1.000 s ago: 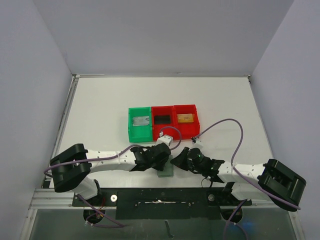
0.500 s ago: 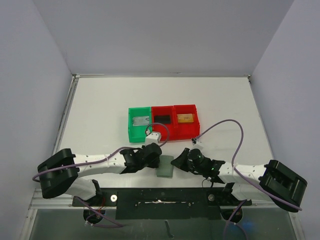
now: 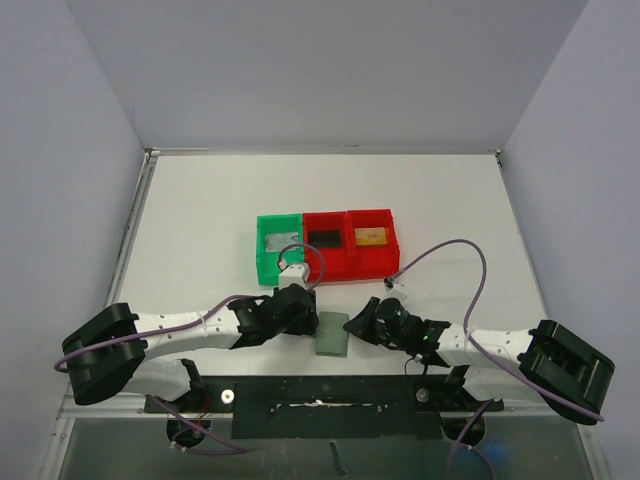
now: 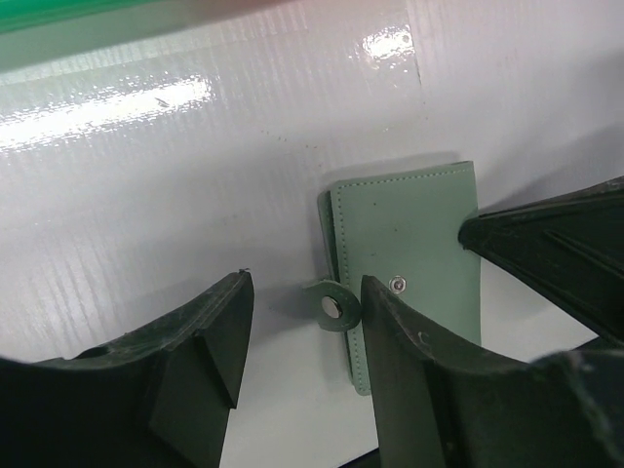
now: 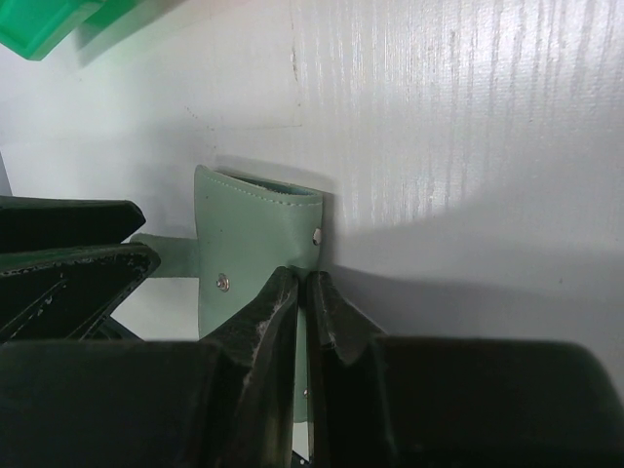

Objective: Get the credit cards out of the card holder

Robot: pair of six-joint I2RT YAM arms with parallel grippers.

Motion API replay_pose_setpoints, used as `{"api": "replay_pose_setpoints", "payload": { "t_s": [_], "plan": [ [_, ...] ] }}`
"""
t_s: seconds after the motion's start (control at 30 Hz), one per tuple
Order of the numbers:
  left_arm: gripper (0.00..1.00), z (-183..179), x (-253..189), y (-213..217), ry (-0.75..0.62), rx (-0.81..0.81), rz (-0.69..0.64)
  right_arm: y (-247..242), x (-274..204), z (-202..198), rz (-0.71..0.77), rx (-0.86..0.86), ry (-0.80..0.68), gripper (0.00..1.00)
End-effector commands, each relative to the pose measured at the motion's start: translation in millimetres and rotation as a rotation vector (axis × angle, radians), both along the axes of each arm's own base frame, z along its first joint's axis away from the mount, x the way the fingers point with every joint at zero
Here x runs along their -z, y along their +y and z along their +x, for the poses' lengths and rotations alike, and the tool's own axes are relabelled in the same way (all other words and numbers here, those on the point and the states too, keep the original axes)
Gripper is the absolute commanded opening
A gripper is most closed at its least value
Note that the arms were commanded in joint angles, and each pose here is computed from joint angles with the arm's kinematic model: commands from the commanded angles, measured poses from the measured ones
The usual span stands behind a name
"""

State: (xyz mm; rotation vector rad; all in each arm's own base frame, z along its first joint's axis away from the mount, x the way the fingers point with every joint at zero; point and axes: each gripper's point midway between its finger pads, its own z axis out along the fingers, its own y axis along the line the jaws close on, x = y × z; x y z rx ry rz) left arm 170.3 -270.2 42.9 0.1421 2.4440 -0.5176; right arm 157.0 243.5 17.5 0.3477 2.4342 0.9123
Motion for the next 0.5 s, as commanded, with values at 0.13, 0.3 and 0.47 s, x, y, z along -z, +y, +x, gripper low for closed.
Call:
{"api": "replay_pose_setpoints", "payload": {
  "t_s": [0.13,0.3,0.47],
  "plan": [
    [0.48,3.8,-13.4,-16.4,0.015,-0.013,-0.061,-0.3,-6.5,6.1,-0.026,0.010,-0.025,0.00],
    [0.48,4.9,-5.2,-6.2,0.029,-0.039,0.016,-0.3,-5.6,6.0,-0.031,0.009,-0.020,0.00],
    [0.45,5.5,0.4,-1.7,0.037,-0.053,0.056,-0.6,-5.8,6.7,-0.033,0.012,-0.022,0.01]
  ]
}}
